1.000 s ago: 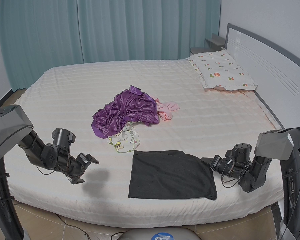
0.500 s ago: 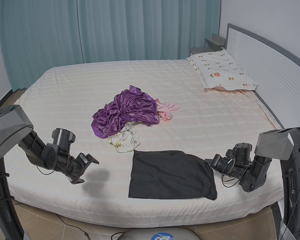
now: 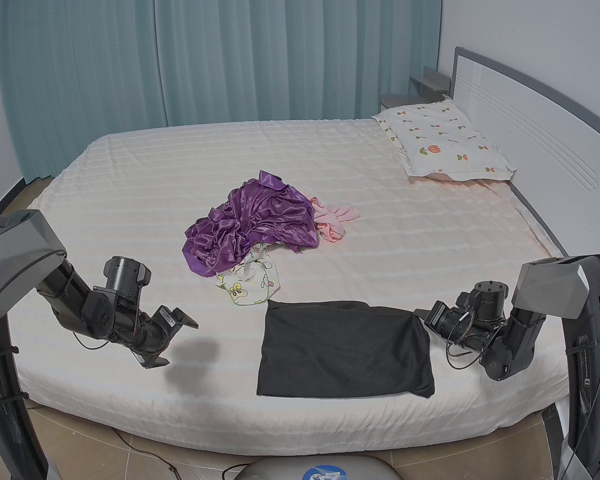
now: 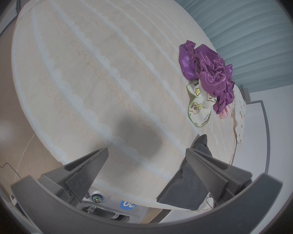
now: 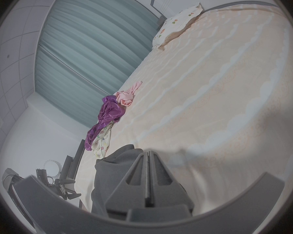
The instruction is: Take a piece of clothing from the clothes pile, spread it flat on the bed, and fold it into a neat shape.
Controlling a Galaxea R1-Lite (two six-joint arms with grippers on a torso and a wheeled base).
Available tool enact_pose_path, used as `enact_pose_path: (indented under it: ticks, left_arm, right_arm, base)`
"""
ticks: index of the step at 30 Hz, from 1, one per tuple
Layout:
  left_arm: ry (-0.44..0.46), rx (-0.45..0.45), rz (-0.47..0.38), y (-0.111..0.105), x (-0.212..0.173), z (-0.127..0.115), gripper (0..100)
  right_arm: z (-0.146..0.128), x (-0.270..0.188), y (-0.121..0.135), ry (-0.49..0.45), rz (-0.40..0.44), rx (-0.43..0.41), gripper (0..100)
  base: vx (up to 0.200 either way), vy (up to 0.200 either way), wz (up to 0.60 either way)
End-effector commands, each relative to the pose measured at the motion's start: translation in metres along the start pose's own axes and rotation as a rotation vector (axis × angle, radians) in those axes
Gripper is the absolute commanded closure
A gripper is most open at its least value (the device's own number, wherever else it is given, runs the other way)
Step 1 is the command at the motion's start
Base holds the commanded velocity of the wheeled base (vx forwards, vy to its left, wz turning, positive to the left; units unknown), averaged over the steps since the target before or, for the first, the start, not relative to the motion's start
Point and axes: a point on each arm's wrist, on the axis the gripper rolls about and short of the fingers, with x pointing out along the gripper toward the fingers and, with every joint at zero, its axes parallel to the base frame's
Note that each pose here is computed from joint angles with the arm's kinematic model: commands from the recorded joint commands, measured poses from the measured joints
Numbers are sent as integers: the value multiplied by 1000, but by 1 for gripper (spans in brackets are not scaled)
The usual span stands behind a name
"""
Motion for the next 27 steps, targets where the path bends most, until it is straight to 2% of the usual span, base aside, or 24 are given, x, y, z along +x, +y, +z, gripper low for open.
enact_pose_path:
  ticks: [1,27]
  left_arm:
    - [-1,0,-1,0,0,0,0]
    - [0,-1,1,0,0,0,0]
  right_arm:
    - [1,1,-1,-5,-2,0,100]
    - [1,1,-12,-3,-27,8,100]
  base:
    - [0,0,0]
    - [0,0,0]
